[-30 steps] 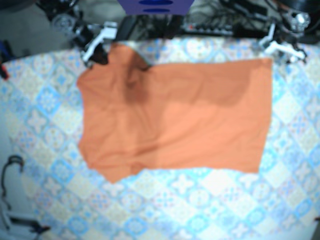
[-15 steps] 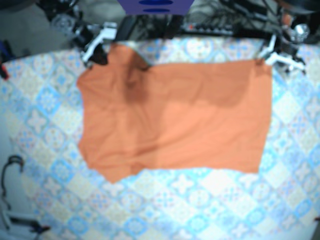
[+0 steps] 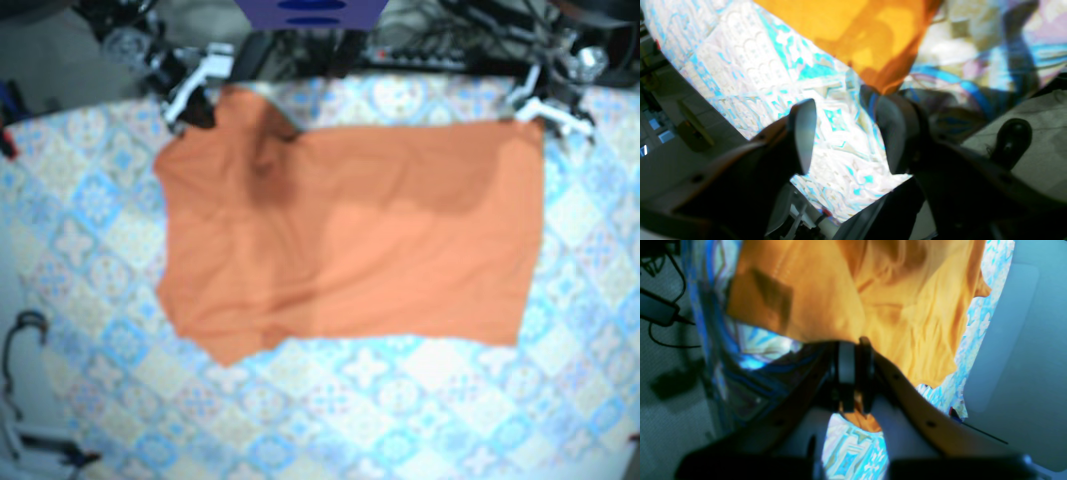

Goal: Fold the T-shirt properly
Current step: 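Adjust the grip on the shoulder corners with both grippers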

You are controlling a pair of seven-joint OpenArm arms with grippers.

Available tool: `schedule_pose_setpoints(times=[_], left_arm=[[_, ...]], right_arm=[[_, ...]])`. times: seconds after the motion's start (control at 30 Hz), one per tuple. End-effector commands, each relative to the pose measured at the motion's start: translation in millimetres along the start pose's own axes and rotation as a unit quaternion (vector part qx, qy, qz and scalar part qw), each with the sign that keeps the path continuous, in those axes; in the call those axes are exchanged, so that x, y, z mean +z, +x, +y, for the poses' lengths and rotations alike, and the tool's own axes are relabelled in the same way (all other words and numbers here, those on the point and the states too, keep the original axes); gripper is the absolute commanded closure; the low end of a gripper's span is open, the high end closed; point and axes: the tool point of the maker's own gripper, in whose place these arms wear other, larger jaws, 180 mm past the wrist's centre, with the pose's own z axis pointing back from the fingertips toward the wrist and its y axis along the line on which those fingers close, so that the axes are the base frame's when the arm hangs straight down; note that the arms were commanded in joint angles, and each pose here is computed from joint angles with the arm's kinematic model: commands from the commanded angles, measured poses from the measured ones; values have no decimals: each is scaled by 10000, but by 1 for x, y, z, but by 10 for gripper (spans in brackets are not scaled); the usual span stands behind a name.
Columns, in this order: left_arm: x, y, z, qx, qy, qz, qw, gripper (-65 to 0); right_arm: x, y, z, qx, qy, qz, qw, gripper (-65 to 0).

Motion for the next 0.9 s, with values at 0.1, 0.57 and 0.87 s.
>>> schedule_pose_setpoints(times=[0.1,0.57,0.87], left_arm=[[1,-16,-7,-92,-79,177,9998,-306],[-5,-17,2,-68,11,211,9998,-306],[-19,-18,-5,-92,-115,291,9995,-306]], right_arm=[[2,0,-7,20,-124,-40,9999,-27],[2,0,-7,20,-124,-40,9999,-27],[2,0,-6,17,-117,-41,9999,-27]])
